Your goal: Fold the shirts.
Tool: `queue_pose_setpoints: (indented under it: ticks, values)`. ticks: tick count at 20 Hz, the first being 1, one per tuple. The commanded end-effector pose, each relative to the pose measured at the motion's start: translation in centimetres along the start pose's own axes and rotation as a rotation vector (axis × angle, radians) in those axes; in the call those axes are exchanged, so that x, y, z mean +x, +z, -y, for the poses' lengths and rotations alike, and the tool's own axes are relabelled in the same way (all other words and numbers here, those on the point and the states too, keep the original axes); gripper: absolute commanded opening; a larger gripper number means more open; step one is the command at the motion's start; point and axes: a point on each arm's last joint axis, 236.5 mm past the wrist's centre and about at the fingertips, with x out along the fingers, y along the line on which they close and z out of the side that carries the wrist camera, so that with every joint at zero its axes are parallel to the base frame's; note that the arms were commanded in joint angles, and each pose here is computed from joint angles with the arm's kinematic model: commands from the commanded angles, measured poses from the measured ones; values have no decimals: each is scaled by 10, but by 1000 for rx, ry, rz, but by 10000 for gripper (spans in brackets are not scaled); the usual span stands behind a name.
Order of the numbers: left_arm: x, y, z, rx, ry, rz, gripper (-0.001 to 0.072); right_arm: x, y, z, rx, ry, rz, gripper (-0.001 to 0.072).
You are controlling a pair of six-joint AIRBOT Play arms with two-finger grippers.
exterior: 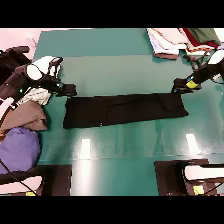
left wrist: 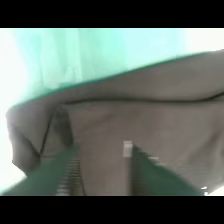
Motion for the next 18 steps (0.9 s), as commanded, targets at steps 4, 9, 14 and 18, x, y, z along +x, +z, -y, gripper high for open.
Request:
queue_pose_setpoints:
  ticks: [4, 9, 14, 18]
  values:
    - [0, -9, 45, 60, -100, -51, 20, 5, -36, 68, 153, 138, -12, 606]
    - [27, -17, 128, 142, -175, -8, 19, 35, -58, 109, 331, 322, 3, 612]
    - [68, -34, 184, 136, -266, -40, 19, 66, -43, 82, 295, 460, -12, 582]
    - [87, -27, 222, 169, -315, -48, 19, 76, -34, 50, 177, 445, -34, 126]
